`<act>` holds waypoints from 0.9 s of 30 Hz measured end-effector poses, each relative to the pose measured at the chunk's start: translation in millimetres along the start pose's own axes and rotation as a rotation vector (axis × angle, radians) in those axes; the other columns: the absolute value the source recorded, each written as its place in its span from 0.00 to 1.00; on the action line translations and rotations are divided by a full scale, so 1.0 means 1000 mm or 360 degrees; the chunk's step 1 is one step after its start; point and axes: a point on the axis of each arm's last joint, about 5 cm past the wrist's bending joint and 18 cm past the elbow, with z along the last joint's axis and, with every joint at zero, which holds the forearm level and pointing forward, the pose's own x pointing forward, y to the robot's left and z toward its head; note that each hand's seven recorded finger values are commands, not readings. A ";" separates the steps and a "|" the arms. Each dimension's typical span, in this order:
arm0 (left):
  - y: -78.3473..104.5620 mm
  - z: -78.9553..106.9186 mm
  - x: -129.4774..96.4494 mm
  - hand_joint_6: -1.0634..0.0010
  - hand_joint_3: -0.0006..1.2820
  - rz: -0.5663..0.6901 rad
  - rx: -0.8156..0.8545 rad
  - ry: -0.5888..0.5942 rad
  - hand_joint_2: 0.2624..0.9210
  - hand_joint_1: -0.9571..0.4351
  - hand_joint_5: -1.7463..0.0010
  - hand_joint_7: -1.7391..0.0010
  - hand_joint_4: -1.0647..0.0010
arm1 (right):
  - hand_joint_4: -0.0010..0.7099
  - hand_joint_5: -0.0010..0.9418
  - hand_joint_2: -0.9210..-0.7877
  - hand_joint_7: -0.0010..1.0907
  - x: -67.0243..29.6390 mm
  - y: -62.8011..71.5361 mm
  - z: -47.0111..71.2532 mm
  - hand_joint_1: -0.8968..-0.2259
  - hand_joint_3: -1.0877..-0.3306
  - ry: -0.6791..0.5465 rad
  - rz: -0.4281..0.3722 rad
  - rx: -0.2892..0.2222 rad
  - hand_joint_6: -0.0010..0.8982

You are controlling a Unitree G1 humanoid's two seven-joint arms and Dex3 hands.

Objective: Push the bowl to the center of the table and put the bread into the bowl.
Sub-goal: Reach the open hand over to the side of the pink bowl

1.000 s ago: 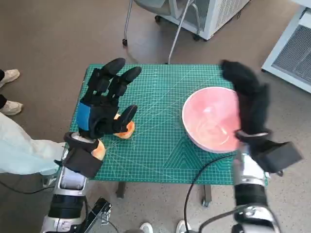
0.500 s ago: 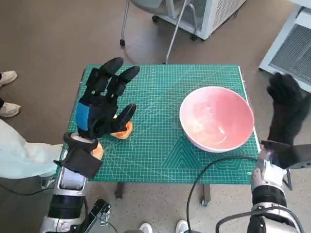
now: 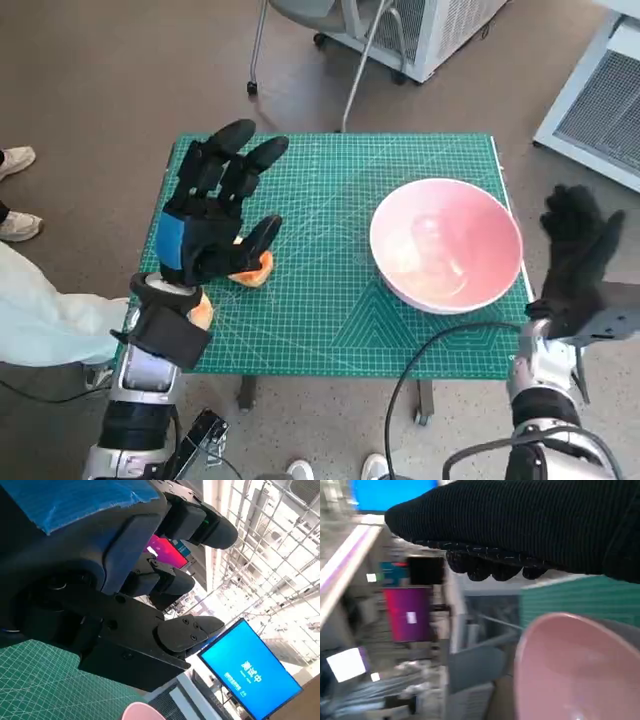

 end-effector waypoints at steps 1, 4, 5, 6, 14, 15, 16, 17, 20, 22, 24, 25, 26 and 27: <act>0.000 0.000 0.000 0.79 0.50 0.0000 0.0001 0.0000 0.68 0.60 0.68 0.62 0.80 | 0.47 0.00 0.00 0.38 -0.0006 0.001 -0.002 0.52 0.38 0.0030 0.0002 0.0016 0.21; 0.001 0.000 0.000 0.79 0.49 0.0000 0.0004 0.0000 0.68 0.60 0.68 0.62 0.80 | 0.44 0.00 0.00 0.38 -0.0025 0.004 -0.006 0.49 0.38 0.0107 0.0014 0.0065 0.21; 0.001 0.000 0.000 0.79 0.49 0.0000 0.0006 -0.0001 0.69 0.60 0.68 0.61 0.81 | 0.43 0.00 0.00 0.37 -0.0030 0.005 -0.007 0.48 0.39 0.0130 0.0018 0.0090 0.21; 0.001 0.000 0.000 0.79 0.49 -0.0001 0.0008 -0.0001 0.69 0.60 0.68 0.61 0.81 | 0.43 0.00 0.00 0.37 -0.0034 0.006 -0.008 0.48 0.39 0.0151 0.0021 0.0114 0.21; 0.005 0.004 0.000 0.80 0.49 0.0006 0.0029 -0.0021 0.68 0.60 0.66 0.60 0.81 | 0.37 0.00 0.00 0.36 -0.0025 0.022 -0.011 0.47 0.40 0.0260 0.0043 0.0321 0.21; 0.006 0.004 0.000 0.80 0.49 0.0008 0.0033 -0.0024 0.68 0.60 0.66 0.60 0.81 | 0.37 0.00 0.00 0.36 -0.0020 0.025 -0.011 0.47 0.40 0.0269 0.0045 0.0349 0.21; 0.007 0.005 0.000 0.81 0.49 0.0009 0.0037 -0.0025 0.68 0.60 0.66 0.59 0.82 | 0.36 0.00 0.00 0.36 -0.0012 0.027 -0.011 0.49 0.39 0.0277 0.0045 0.0377 0.20; 0.007 0.005 0.000 0.81 0.49 0.0010 0.0040 -0.0027 0.68 0.60 0.65 0.59 0.82 | 0.36 0.00 0.00 0.36 -0.0006 0.029 -0.010 0.49 0.39 0.0285 0.0045 0.0397 0.20; 0.009 0.007 -0.001 0.82 0.50 0.0012 0.0056 -0.0025 0.66 0.60 0.64 0.58 0.84 | 0.36 0.00 0.00 0.37 0.0017 0.038 -0.008 0.51 0.38 0.0301 0.0053 0.0460 0.19; 0.011 0.007 -0.003 0.83 0.51 0.0015 0.0066 -0.0023 0.66 0.60 0.63 0.57 0.84 | 0.37 0.00 0.00 0.37 0.0026 0.043 -0.007 0.52 0.38 0.0307 0.0057 0.0496 0.19; 0.012 0.008 -0.004 0.84 0.51 0.0018 0.0073 -0.0017 0.66 0.60 0.62 0.56 0.85 | 0.38 0.01 0.00 0.40 0.0032 0.048 -0.007 0.53 0.38 0.0315 0.0063 0.0533 0.18; 0.012 0.009 -0.005 0.84 0.51 0.0020 0.0076 -0.0016 0.66 0.60 0.62 0.55 0.86 | 0.38 0.01 0.00 0.42 0.0034 0.051 -0.006 0.53 0.37 0.0320 0.0064 0.0555 0.17; 0.013 0.010 -0.006 0.85 0.51 0.0022 0.0079 -0.0016 0.66 0.60 0.62 0.55 0.86 | 0.38 0.01 0.00 0.44 0.0035 0.054 -0.006 0.53 0.37 0.0325 0.0066 0.0575 0.16; 0.013 0.010 -0.006 0.85 0.51 0.0023 0.0082 -0.0014 0.66 0.60 0.61 0.55 0.86 | 0.39 0.01 0.00 0.47 0.0037 0.057 -0.006 0.54 0.36 0.0328 0.0070 0.0589 0.14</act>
